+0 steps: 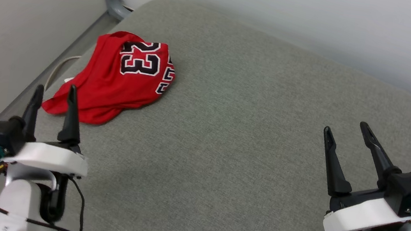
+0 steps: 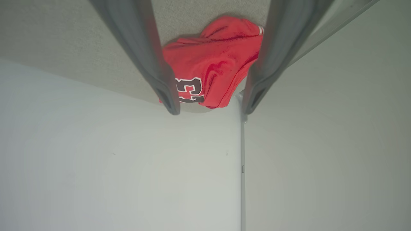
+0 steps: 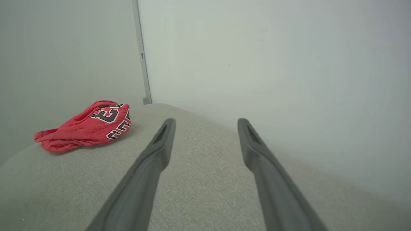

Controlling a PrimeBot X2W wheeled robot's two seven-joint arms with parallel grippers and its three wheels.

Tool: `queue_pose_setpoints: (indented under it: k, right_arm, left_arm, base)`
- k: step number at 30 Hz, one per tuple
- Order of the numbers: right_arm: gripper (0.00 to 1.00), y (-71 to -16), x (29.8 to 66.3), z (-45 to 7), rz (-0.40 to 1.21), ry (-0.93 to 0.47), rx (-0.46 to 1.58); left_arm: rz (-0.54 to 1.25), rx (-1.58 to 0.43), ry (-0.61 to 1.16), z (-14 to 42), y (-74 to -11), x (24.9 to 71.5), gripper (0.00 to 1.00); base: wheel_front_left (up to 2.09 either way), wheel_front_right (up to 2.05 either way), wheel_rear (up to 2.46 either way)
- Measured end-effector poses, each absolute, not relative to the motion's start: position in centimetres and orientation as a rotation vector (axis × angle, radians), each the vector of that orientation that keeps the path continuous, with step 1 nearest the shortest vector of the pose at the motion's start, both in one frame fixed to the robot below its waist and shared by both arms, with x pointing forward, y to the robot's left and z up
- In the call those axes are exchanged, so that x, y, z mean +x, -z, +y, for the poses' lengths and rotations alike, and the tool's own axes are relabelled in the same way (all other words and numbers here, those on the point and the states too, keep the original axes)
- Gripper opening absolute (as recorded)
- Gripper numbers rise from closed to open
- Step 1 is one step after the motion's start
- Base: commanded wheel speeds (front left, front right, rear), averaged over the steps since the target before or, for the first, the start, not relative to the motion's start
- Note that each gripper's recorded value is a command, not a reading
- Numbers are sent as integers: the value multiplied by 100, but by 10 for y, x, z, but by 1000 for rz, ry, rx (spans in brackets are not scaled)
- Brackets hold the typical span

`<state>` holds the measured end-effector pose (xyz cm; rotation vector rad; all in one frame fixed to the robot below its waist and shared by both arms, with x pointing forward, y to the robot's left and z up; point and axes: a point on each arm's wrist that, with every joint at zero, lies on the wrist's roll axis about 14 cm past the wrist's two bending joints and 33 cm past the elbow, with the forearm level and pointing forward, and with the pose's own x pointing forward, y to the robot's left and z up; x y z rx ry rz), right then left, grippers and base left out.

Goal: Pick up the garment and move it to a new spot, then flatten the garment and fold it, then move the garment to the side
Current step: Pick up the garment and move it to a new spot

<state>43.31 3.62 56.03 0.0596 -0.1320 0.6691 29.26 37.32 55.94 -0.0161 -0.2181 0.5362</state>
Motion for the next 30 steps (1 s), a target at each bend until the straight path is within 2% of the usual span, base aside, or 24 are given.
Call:
queue_pose_setpoints:
  k: [7, 19, 23, 30]
  right_arm:
    - [100, -543, 458, 6, -104, -591, 66]
    - [100, -488, 491, -46, -8, -453, 73]
    - [100, -468, 502, -57, 22, -426, 70]
    - [100, -442, 512, -65, 63, -407, 75]
  left_arm:
    - [-88, -95, -498, 397, -544, 360, 100]
    - [459, -104, -417, 424, -470, 452, 100]
    - [647, -109, -398, 424, -438, 469, 100]
    - [922, -184, -386, 415, -382, 465, 100]
  base:
    - [0, 0, 0]
    - [0, 0, 0]
    - [0, 0, 0]
    - [0, 0, 0]
